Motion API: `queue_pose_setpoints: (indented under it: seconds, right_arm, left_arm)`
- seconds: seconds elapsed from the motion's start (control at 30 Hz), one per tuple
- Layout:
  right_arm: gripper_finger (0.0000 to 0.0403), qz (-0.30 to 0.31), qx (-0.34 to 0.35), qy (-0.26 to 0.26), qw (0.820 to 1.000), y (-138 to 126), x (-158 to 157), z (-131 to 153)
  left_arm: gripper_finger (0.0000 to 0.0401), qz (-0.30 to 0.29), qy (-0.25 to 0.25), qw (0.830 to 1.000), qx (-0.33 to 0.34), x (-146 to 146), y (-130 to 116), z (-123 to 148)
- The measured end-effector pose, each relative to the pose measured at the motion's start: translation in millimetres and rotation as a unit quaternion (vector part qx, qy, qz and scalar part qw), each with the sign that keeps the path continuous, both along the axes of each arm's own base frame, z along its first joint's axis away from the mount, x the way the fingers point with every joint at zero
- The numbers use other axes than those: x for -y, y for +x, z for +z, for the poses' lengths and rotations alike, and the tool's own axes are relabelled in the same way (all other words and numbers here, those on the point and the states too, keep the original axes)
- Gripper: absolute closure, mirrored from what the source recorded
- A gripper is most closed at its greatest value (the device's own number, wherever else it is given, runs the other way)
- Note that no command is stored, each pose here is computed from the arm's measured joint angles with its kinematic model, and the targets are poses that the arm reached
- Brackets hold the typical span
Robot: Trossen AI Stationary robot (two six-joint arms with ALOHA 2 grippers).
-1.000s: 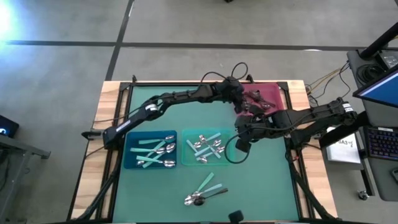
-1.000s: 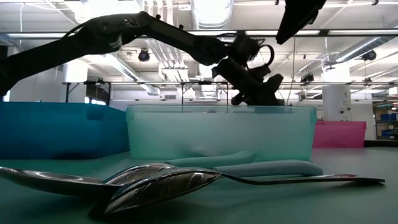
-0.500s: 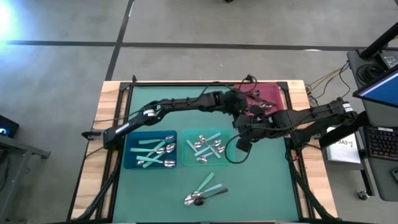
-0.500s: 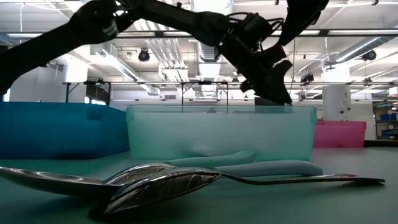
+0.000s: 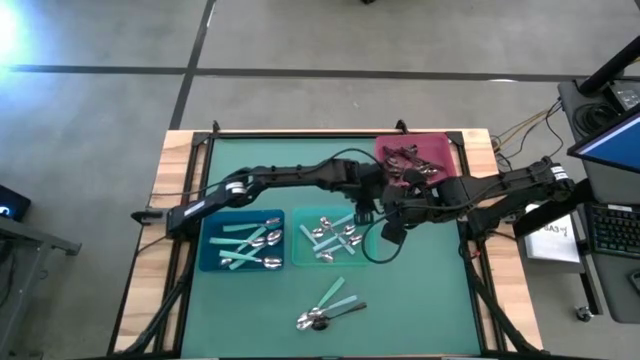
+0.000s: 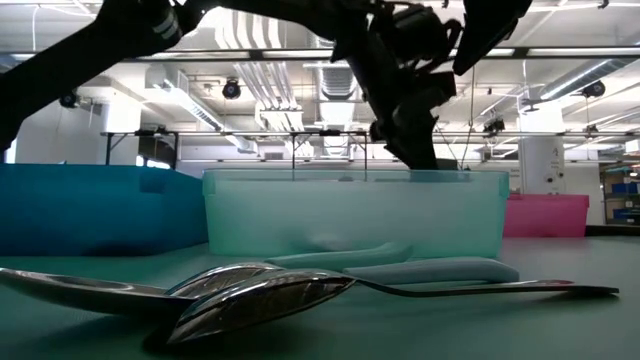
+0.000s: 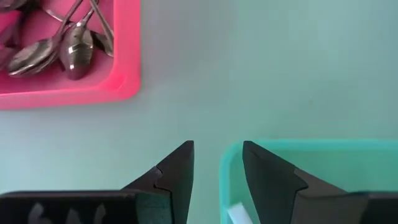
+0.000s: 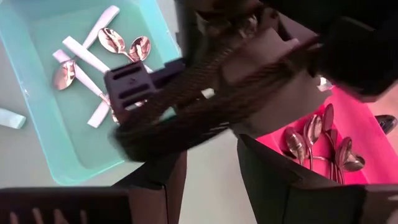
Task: Sort silverware by color (type)
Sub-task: Put the green spoon into the blue bin
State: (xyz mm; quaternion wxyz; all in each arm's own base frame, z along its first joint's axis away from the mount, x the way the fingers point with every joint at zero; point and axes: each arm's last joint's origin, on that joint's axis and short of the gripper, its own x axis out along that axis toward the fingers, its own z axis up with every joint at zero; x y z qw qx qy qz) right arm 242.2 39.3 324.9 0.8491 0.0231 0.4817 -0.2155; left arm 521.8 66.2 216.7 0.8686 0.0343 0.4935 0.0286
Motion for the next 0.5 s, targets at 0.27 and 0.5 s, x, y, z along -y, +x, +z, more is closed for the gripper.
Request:
queue_pose_setpoints:
  seconds: [0.27,0.5]
  right_arm:
    - [0.0271,0.005,0.0,-0.003,1.0,0,0,0]
    - [0.0271,0.005,0.004,-0.002,1.0,1,0,0]
  left_arm:
    - [0.0278,0.02,0.034,0.999,-0.009,0,-14,27]
    - [0.0278,0.032,0.04,0.996,-0.072,-3,-29,30]
